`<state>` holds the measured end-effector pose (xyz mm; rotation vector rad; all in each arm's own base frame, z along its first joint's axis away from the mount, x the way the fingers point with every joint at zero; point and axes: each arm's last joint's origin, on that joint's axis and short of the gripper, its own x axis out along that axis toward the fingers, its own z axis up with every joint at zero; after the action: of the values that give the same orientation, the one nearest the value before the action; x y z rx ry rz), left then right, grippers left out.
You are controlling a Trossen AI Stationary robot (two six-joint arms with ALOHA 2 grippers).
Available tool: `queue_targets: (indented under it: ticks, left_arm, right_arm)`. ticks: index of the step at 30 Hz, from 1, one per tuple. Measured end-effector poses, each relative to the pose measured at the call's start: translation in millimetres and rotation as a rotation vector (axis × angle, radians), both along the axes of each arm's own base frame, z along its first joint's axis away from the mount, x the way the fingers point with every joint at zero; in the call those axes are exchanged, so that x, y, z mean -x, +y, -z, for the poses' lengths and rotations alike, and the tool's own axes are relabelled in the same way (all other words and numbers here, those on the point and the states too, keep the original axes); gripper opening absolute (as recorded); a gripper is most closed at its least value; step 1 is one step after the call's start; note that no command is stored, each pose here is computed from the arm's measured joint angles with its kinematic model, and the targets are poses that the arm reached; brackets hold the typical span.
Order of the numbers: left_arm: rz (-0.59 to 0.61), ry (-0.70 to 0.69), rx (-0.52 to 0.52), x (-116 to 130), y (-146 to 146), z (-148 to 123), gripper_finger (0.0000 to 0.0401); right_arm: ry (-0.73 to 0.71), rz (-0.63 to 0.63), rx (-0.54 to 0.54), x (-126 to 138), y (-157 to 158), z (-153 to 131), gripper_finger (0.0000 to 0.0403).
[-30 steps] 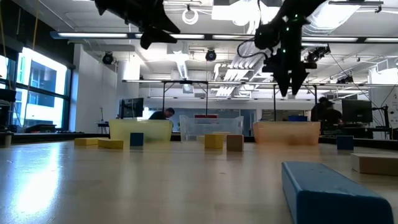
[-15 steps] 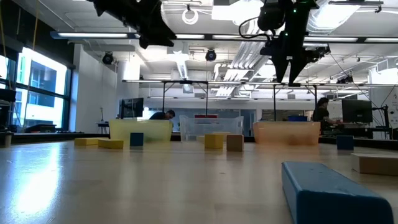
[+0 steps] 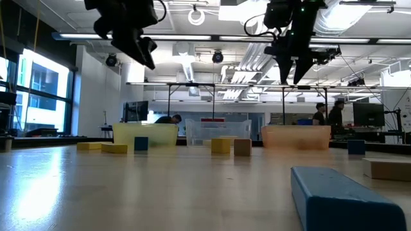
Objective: Sort & place blocks by color
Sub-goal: Put the yellow block into the transparent bin
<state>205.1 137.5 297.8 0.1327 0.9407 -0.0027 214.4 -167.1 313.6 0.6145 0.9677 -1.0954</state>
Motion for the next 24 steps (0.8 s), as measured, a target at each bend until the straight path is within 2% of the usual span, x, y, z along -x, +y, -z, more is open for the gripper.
queue_targets:
  ticks: [4,11,24]
  left_arm:
    - [0.081,0.068,0.012,-6,-10,8,0.0209]
    - [0.167,0.235,-0.048,-25,-21,29,0.0209]
    - [0.321,0.41,-0.015,-56,-44,68,0.0209]
  right_arm:
    - [-0.015,0.002,0.01,-1,-1,-1,0.0208]
    - [-0.03,0.012,0.014,-2,-1,-1,0.0208]
    - [-0.014,-0.03,0.018,-2,-1,-1,0.0208]
